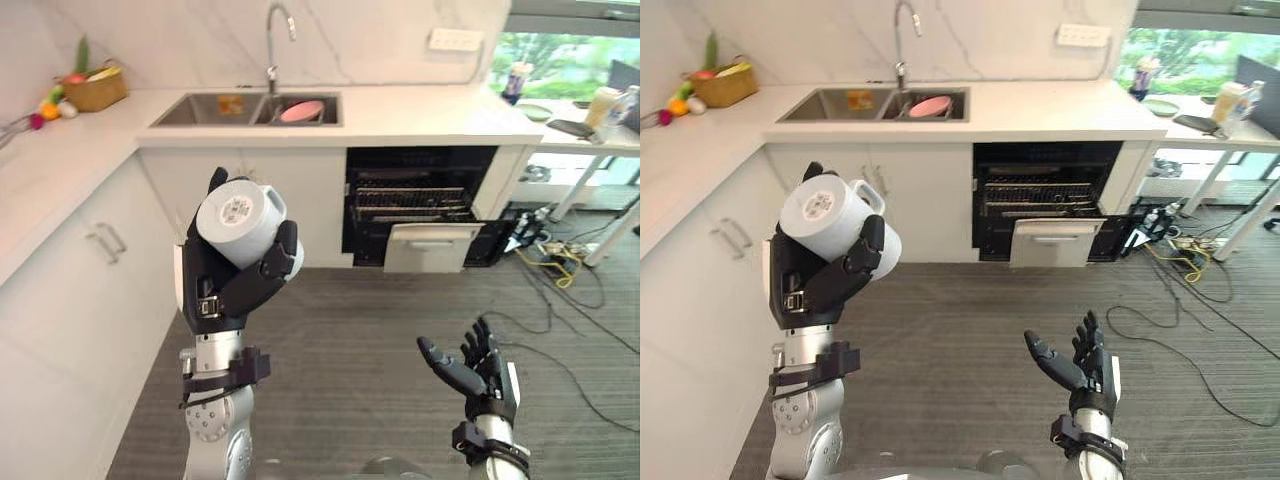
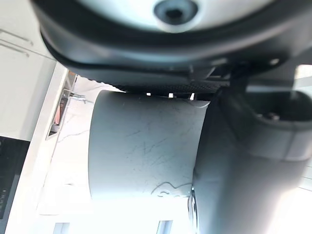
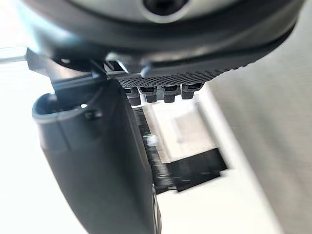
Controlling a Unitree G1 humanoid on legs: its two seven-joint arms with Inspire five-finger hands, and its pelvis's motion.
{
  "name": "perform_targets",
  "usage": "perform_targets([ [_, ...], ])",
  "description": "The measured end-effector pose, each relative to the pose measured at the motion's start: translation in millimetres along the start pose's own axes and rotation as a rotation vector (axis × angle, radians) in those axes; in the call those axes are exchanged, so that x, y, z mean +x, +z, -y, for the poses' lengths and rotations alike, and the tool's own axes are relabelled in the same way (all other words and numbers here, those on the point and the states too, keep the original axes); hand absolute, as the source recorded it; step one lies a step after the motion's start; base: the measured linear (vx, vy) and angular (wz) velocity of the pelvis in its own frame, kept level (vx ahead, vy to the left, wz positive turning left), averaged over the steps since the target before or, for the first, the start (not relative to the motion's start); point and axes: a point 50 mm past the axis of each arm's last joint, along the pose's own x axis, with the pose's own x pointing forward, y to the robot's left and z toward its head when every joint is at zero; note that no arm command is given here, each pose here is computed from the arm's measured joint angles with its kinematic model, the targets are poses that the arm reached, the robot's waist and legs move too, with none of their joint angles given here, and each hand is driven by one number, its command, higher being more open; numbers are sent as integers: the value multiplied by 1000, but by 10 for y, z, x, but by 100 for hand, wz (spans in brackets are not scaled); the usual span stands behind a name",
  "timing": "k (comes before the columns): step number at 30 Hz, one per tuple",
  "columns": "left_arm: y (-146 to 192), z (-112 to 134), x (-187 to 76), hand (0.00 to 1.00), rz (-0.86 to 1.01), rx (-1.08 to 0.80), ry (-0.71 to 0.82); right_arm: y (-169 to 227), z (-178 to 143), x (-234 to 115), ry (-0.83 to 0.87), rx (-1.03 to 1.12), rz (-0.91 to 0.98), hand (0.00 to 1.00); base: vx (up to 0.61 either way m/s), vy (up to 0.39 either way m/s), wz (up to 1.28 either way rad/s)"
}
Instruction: Walk over to the sink, pick up the cup, carry it to the dishwasher, place the cup inside the dishwasher, then close the dishwasher door
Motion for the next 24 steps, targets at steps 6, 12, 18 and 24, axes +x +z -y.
perform_targets([
  [6,-9,-109,-193,0,-43,13,67,330,-180,149,164,-13,147,100,574,190,-102],
  [12,3,-100,-110,0,-27,0,-20,204,-239,72,157,65,86,100,566,243,-11],
  [18,55,-221,-6,0,8,79,40,142,-310,60,224,77,73,100,363,101,-24],
  [24,33,-396,-104,0,-37,124,154,190,-393,101,297,58,92,100,312,-36,-37],
])
